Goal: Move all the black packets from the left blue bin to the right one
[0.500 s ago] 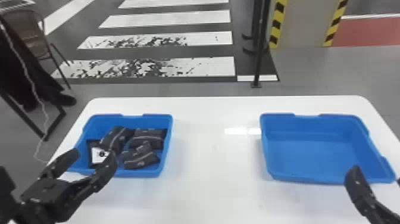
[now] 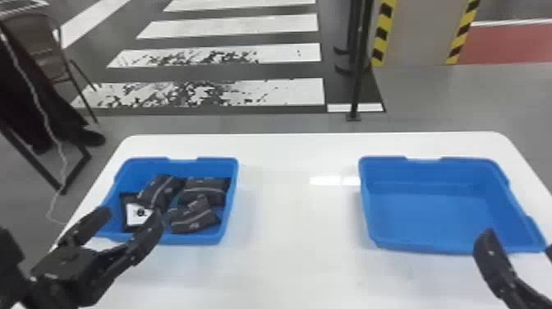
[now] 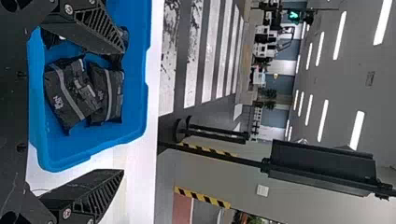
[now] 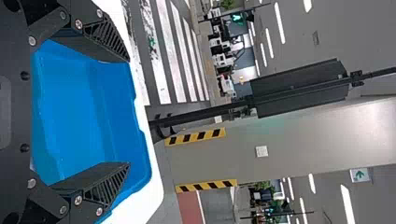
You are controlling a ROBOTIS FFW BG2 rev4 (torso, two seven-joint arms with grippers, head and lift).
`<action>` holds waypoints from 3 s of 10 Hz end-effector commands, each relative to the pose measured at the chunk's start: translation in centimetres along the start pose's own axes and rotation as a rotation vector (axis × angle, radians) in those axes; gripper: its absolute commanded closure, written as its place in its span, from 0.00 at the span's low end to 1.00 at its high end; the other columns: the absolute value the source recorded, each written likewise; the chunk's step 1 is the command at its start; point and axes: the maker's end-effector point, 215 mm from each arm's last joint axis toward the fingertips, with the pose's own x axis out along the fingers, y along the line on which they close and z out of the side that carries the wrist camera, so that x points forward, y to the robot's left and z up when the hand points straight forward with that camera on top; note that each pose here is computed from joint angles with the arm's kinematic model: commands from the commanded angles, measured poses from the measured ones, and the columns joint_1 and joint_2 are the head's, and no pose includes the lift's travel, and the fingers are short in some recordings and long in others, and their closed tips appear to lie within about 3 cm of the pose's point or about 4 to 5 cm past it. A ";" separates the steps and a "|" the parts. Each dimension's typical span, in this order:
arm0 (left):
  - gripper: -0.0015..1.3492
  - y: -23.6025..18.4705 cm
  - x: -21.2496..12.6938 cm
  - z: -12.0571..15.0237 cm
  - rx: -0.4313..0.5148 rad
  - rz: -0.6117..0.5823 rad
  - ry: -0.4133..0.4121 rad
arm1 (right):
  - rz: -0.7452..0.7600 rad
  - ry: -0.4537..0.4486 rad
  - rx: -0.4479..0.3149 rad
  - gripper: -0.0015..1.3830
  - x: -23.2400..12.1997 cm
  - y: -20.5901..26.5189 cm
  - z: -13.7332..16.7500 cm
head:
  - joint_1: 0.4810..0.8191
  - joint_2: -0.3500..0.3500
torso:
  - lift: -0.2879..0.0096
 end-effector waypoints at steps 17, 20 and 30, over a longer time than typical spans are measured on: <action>0.08 2.4 13.7 -10.5 -0.109 0.002 0.532 | 0.033 0.036 0.076 0.18 0.3 1.3 -2.2 | 0.63 0.66 | 0.50; 0.08 2.9 13.3 -11.4 -0.109 0.032 0.644 | 0.033 0.037 0.084 0.18 0.3 1.3 -2.3 | 0.63 0.67 | 0.50; 0.40 2.5 13.8 -15.7 -0.162 0.066 0.869 | 0.039 0.052 0.129 0.18 0.4 1.5 -3.2 | 0.63 0.67 | 0.50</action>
